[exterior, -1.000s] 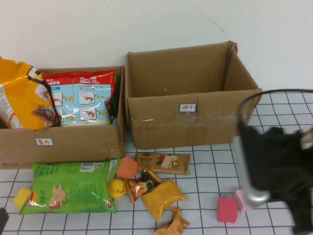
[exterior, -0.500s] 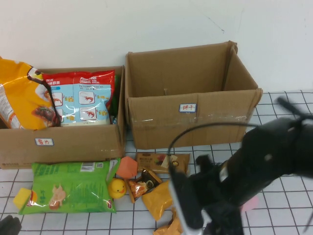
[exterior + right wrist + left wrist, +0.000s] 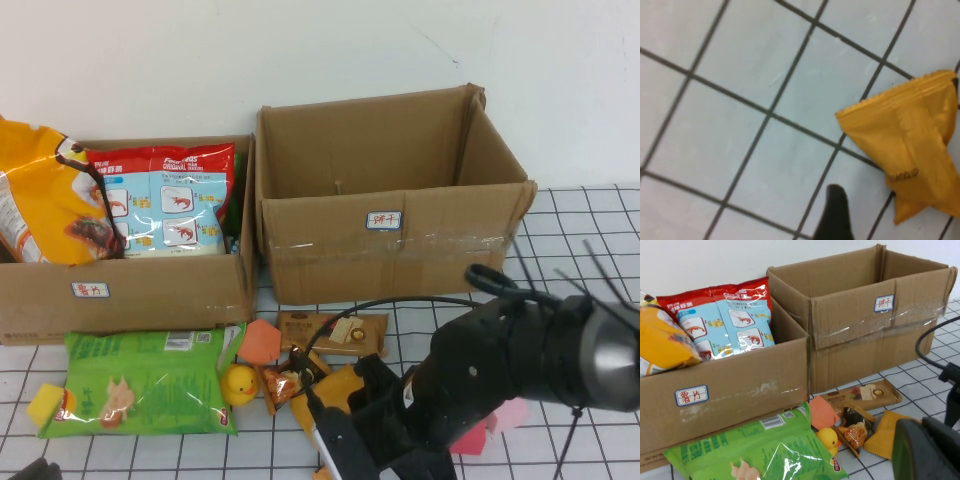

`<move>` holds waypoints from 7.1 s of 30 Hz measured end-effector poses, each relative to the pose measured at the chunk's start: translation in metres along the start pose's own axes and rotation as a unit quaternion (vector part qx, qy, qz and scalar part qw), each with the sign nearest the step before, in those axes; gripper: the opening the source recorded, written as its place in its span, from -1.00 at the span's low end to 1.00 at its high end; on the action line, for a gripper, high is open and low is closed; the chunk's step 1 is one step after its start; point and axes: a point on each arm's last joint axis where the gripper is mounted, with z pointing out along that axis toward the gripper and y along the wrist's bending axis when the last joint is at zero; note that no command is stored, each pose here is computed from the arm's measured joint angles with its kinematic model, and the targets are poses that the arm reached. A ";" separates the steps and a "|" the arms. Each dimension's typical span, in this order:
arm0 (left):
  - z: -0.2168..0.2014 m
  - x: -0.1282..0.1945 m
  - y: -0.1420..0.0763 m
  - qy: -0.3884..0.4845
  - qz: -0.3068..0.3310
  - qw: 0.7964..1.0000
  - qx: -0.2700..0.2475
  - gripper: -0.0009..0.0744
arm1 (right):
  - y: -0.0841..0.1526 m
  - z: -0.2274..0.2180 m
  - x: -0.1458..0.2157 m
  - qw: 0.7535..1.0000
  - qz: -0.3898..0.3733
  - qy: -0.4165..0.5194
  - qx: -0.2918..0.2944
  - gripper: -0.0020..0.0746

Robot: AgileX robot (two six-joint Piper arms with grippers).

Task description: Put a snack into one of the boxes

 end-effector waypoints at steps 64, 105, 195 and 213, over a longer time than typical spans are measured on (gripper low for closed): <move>0.000 -0.002 -0.002 -0.009 -0.021 1.000 0.013 -0.98 | -0.150 -0.135 0.071 0.810 0.429 -0.176 0.360 -0.90; 0.000 -0.002 -0.001 -0.013 -0.022 1.000 0.008 -0.98 | -0.081 -0.101 -0.013 0.987 0.101 -0.074 -0.105 -0.95; 0.008 0.016 0.002 -0.004 -0.095 0.995 0.004 -0.98 | -0.056 -0.345 0.048 0.829 0.446 -0.267 0.208 -0.93; 0.008 0.017 0.002 0.000 -0.096 0.995 0.007 -0.98 | 0.171 -0.319 0.035 0.728 0.424 -0.308 0.442 -0.94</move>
